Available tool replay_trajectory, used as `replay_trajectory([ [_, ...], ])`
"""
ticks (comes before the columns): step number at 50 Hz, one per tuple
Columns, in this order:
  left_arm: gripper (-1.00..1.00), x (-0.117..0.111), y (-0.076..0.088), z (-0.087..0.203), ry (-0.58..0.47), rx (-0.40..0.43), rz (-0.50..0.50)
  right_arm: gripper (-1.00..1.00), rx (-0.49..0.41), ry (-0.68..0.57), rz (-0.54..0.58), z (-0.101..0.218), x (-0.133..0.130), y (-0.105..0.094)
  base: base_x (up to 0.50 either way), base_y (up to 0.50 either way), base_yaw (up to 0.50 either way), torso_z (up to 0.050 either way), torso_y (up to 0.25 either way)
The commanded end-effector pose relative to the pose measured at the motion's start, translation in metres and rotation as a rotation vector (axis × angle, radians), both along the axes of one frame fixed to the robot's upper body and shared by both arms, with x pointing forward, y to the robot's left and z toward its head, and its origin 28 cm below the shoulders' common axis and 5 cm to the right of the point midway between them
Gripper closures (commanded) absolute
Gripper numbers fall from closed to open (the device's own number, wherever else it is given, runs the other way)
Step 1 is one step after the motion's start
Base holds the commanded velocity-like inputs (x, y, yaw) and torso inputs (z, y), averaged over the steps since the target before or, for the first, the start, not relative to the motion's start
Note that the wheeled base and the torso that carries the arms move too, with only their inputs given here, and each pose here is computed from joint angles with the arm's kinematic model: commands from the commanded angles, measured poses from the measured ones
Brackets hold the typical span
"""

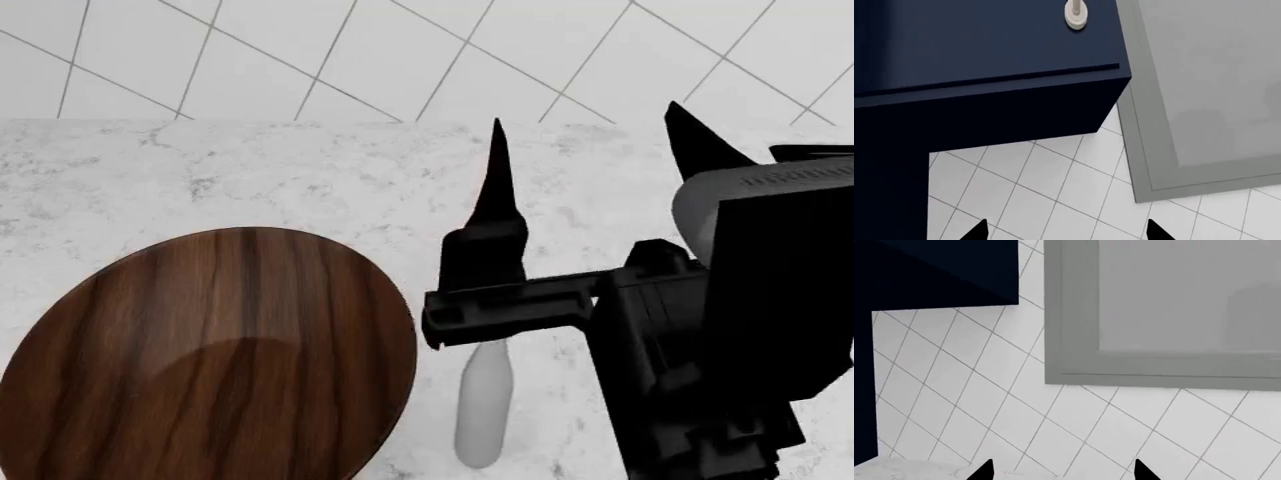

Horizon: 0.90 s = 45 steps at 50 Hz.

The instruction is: Place the eggs and milk next to the bowl.

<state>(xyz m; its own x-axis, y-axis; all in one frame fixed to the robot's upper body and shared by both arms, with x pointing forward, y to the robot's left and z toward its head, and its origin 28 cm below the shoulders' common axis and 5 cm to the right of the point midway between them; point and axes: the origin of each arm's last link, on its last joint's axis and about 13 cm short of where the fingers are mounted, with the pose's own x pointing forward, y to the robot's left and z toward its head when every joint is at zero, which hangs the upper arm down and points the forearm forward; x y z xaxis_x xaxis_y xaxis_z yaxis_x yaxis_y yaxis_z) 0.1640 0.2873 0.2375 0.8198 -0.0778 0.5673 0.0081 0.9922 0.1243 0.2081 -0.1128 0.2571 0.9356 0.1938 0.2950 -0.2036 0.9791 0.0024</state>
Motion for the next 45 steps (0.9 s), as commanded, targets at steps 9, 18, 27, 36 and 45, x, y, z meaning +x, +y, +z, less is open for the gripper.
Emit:
replay_trajectory([
  [9,-1.00,-0.024,0.016,0.019,-0.044,-0.007,0.091,-1.00,0.057,-0.068,-0.142,0.023,-0.030,-0.030,0.00,0.00,0.00,0.000,0.000],
  [18,-1.00,-0.038,0.019,0.026,-0.060,0.004,0.119,-1.00,0.084,-0.087,-0.195,0.024,-0.046,-0.041,0.00,0.00,0.00,0.000,0.000],
  [27,-1.00,-0.057,0.028,0.031,-0.082,-0.002,0.174,-1.00,0.110,-0.108,-0.267,0.024,-0.062,-0.056,0.00,0.00,0.00,0.000,0.000],
  [36,-1.00,-0.078,0.038,0.038,-0.114,-0.023,0.237,-1.00,0.145,-0.155,-0.345,0.032,-0.083,-0.068,0.00,0.00,0.00,0.000,0.000],
  [45,-1.00,-0.090,0.041,0.042,-0.143,-0.026,0.277,-1.00,0.179,-0.202,-0.422,0.039,-0.108,-0.076,0.00,0.00,0.00,0.000,0.000],
])
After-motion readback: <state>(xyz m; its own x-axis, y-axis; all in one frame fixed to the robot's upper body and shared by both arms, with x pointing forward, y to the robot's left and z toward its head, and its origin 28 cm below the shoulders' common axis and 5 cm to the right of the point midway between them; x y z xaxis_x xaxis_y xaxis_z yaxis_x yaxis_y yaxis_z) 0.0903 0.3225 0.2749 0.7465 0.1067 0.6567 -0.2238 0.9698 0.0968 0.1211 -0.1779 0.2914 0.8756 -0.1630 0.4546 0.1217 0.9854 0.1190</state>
